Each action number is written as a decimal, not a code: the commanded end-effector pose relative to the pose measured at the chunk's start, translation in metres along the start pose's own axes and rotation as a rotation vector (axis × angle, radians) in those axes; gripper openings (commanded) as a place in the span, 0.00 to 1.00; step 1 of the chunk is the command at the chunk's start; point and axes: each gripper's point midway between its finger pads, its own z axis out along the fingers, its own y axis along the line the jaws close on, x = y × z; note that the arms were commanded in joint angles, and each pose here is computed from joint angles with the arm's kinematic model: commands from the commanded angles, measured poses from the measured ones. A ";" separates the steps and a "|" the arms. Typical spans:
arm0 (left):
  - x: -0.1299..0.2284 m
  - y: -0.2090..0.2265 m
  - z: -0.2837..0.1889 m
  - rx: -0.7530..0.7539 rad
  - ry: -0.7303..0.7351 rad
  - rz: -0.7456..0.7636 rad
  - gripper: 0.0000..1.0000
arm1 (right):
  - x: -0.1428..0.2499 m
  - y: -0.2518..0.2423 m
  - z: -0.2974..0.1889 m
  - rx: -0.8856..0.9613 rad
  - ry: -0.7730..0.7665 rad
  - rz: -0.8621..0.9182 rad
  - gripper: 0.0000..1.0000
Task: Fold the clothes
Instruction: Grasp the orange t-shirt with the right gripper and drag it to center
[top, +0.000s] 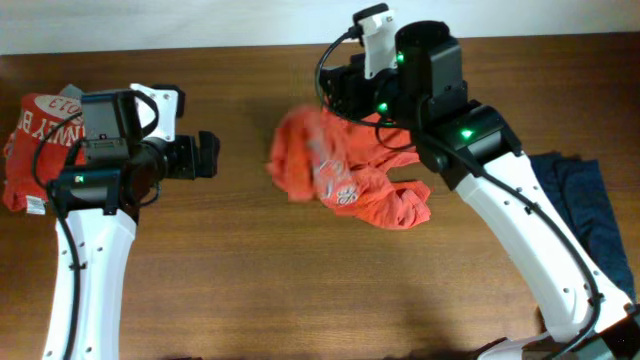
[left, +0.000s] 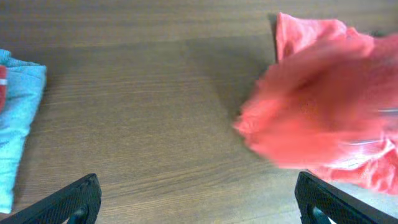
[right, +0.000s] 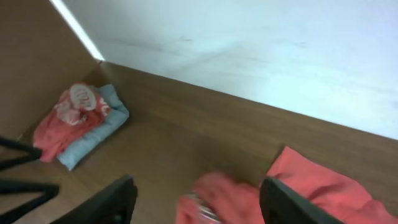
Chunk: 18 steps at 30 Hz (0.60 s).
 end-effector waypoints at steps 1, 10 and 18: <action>-0.001 -0.032 0.005 0.088 0.019 0.101 0.99 | -0.025 -0.030 -0.031 0.081 -0.066 0.030 0.68; 0.045 -0.070 0.062 0.164 0.249 0.215 0.98 | 0.090 -0.115 -0.087 0.337 0.387 0.277 0.73; 0.048 -0.054 0.072 0.075 0.273 0.174 0.95 | 0.200 -0.140 -0.107 0.480 0.716 0.472 0.79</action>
